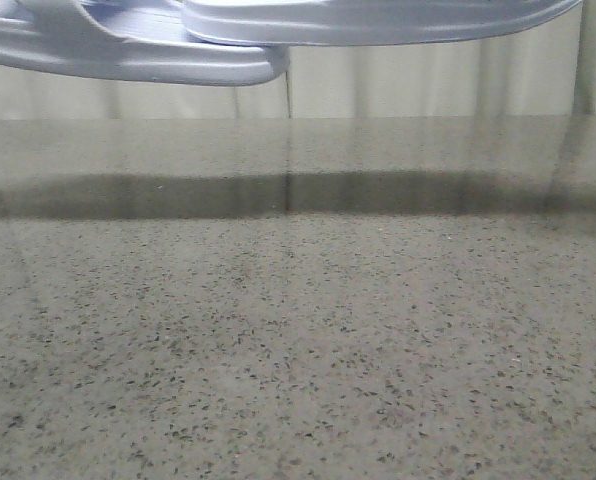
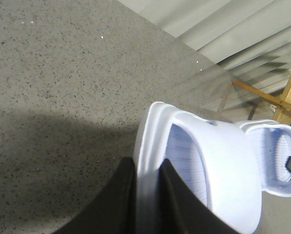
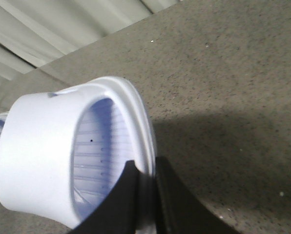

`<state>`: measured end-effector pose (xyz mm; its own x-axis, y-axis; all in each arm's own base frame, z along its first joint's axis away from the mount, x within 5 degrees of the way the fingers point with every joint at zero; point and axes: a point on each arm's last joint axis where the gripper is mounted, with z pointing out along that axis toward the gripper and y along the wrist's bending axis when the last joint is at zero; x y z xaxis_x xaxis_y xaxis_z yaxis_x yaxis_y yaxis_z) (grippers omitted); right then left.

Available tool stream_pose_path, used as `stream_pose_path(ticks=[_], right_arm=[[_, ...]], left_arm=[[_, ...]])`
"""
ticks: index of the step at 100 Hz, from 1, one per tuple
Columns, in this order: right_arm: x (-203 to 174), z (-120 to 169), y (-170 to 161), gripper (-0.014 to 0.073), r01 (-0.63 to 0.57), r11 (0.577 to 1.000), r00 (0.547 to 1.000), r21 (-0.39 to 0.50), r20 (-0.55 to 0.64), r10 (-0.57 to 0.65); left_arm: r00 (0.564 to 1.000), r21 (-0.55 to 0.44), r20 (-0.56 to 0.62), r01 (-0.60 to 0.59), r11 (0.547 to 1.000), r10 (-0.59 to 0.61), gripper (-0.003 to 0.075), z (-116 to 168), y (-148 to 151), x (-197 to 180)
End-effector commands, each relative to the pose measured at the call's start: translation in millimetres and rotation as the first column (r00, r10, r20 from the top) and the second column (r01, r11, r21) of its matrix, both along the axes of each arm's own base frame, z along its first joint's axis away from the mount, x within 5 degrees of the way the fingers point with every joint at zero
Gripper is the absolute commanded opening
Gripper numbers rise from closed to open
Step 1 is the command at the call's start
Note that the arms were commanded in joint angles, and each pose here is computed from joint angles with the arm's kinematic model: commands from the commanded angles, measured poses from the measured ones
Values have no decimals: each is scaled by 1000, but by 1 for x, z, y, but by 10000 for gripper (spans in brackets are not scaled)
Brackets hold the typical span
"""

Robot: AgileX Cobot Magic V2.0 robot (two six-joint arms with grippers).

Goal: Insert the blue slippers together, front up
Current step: 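Lift both slippers and bring them together above the table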

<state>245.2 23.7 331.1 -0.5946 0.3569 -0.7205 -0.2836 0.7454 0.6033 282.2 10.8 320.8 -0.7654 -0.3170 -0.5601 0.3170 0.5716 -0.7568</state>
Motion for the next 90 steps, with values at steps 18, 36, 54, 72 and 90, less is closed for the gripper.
stream_pose_path(ticks=[18,36,54,72,90], right_arm=[[30,-10,6,-102,-91,989,996,115,34,88],[42,-24,13,-102,-143,982,989,122,41,139],[47,-32,22,-102,-197,972,980,130,49,192],[51,-34,28,-102,-223,958,974,182,69,214],[53,-39,40,-102,-263,947,965,185,67,255]], left_arm=[[990,-120,93,115,986,-104,15,27,-27,-8],[984,-164,109,157,974,-141,15,31,-42,-8],[981,-186,118,177,966,-157,15,34,-49,-8],[977,-190,119,200,961,-180,15,34,-56,-9],[973,-192,120,220,956,-199,15,34,-62,-10]])
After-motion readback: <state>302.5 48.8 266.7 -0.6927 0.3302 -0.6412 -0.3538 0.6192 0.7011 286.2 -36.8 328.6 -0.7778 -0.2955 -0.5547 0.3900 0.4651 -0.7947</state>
